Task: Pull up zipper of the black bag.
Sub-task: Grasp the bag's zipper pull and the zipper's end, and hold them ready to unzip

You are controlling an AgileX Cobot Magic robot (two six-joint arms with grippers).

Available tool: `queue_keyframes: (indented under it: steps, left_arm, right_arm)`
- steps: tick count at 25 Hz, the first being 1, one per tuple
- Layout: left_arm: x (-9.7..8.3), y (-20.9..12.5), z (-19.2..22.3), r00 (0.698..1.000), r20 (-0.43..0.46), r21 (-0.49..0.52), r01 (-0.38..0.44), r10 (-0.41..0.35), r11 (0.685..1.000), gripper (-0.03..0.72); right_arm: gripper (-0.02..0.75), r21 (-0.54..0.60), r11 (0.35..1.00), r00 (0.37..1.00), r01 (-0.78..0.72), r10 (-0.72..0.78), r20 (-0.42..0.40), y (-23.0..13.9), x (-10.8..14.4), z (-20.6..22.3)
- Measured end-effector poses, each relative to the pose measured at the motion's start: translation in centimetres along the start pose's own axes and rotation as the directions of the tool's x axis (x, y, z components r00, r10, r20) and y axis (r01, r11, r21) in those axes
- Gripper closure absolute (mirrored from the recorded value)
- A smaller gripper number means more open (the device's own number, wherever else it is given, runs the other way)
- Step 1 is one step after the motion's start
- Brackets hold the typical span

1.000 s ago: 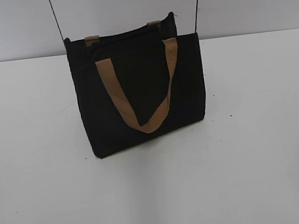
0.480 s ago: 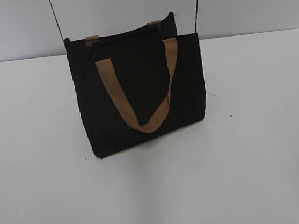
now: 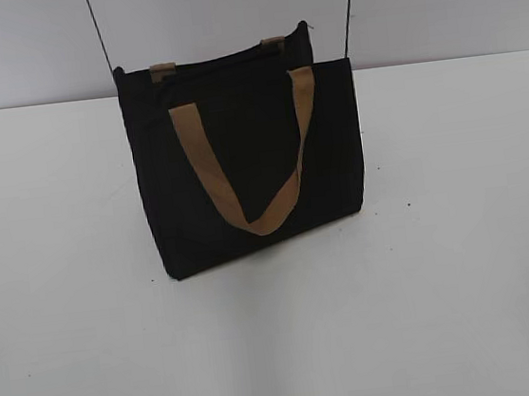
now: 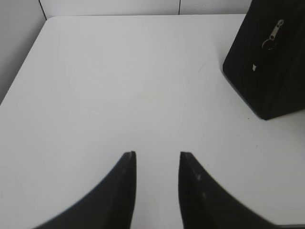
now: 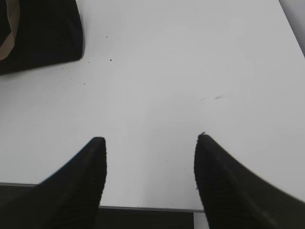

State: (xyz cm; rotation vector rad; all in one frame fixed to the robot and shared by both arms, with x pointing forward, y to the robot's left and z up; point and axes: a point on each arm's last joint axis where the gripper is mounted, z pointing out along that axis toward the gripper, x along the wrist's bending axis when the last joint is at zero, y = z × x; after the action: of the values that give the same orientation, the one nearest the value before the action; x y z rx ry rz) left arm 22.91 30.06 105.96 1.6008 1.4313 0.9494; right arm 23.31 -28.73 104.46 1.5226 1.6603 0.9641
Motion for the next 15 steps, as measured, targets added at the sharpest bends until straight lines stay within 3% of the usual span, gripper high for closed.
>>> queue_keyframes:
  steps: [3, 7, 9, 15]
  left_arm:
    - [0.0, 0.7, -0.4, 1.000, -0.002, -0.056, 0.000, 0.000, 0.998, 0.410]
    - [0.1, 3.5, -0.7, 1.000, -0.008, -0.202, 0.001, -0.002, 0.979, 0.234]
    - [0.2, 4.5, 0.2, 1.000, -0.009, -0.197, 0.002, -0.003, 0.980, 0.171]
    - [0.4, 7.8, 3.8, 1.000, -0.011, -0.248, 0.008, -0.010, 0.969, 0.138]
  right_arm:
    - [0.288, 0.000, 1.000, 1.000, 0.000, 0.000, 0.000, 0.0, 0.0, 0.0]
    - [0.288, 0.000, 1.000, 1.000, 0.000, 0.000, 0.000, 0.0, 0.0, 0.0]
    - [0.288, 0.000, 1.000, 1.000, 0.000, 0.000, 0.000, 0.0, 0.0, 0.0]
    - [0.288, 0.000, 1.000, 1.000, 0.000, 0.000, 0.000, 0.0, 0.0, 0.0]
